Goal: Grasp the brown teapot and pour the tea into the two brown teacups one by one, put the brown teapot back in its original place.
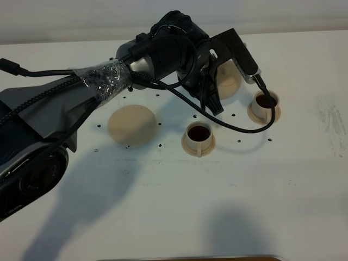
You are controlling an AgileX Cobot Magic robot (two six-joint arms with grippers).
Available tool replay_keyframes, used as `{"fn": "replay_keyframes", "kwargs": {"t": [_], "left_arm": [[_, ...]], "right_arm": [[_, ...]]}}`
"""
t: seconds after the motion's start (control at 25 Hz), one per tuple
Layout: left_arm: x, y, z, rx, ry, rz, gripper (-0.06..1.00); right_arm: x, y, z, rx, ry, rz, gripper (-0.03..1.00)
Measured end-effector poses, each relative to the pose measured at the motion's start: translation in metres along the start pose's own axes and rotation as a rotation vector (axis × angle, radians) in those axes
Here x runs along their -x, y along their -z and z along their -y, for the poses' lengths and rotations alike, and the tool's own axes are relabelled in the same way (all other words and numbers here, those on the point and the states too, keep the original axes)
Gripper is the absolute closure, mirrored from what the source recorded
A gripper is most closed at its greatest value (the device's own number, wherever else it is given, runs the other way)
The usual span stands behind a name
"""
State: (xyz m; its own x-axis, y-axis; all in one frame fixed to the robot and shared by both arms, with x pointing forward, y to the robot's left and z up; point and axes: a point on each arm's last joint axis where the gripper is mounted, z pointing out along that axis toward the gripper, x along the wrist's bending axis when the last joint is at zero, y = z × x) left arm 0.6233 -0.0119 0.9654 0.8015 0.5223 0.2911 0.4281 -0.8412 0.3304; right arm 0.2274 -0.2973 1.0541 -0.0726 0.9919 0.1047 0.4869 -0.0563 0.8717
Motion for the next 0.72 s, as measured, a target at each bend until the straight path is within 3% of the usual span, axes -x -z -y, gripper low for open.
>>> {"fn": "replay_keyframes", "kwargs": {"t": [0.32,0.72], "left_arm": [[0.005,-0.001,0.0,0.0,0.091,0.054,0.86],[0.014,-0.029,0.006,-0.045,0.161,0.09,0.86]], "right_arm": [[0.0,0.0,0.0,0.0,0.0,0.0,0.73],[0.0,0.0,0.0,0.0,0.001,0.0,0.73]]}}
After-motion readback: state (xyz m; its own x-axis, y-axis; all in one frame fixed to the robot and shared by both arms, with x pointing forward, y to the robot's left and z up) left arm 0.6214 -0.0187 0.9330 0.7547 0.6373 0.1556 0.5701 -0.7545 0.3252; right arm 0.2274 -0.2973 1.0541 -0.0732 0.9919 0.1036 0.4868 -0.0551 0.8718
